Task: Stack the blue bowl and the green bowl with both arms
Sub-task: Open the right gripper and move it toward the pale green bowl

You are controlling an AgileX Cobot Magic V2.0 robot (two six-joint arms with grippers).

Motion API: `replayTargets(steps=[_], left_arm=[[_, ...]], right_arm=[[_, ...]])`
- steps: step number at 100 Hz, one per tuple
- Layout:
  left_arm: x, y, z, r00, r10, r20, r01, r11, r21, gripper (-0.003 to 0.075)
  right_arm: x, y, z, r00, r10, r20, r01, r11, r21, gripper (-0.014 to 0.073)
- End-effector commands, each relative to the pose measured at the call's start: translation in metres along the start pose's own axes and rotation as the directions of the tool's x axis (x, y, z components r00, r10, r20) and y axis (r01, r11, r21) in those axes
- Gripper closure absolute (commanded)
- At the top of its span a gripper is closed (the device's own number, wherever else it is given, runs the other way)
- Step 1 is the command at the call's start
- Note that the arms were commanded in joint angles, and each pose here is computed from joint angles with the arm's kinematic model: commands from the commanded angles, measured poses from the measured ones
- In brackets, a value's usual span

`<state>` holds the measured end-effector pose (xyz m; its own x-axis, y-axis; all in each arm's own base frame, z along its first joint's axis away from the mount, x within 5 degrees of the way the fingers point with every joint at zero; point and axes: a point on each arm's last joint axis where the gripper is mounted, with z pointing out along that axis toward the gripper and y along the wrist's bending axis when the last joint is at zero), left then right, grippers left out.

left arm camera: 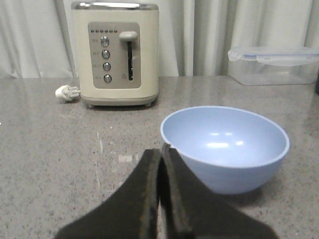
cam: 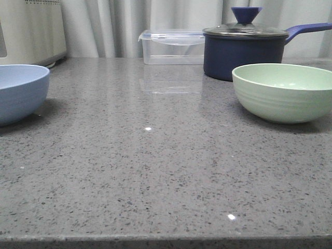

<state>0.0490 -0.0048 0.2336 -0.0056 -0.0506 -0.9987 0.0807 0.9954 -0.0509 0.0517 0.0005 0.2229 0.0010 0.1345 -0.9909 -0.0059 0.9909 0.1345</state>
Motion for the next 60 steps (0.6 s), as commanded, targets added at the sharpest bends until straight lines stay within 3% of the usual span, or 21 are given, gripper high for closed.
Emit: replayTargets(steps=[1,35,60], left_arm=[[-0.033,-0.002,-0.006,0.996,-0.002,0.094,0.001,1.0,0.002,0.0741],[-0.098,-0.006,0.014,0.998,-0.007,-0.068,0.008,1.0,0.014,0.0741],[-0.12,-0.008,0.047,0.972,-0.007,-0.235,0.011,1.0,0.016,0.074]], right_arm=[[-0.025,0.003,-0.002,1.0,-0.019,0.023,0.019,1.0,0.003,0.0667],[-0.075,0.01,0.009,0.986,-0.017,-0.168,0.02,1.0,0.018,0.0667],[-0.096,0.013,0.024,0.968,-0.014,-0.252,0.021,0.999,0.027,0.0657]])
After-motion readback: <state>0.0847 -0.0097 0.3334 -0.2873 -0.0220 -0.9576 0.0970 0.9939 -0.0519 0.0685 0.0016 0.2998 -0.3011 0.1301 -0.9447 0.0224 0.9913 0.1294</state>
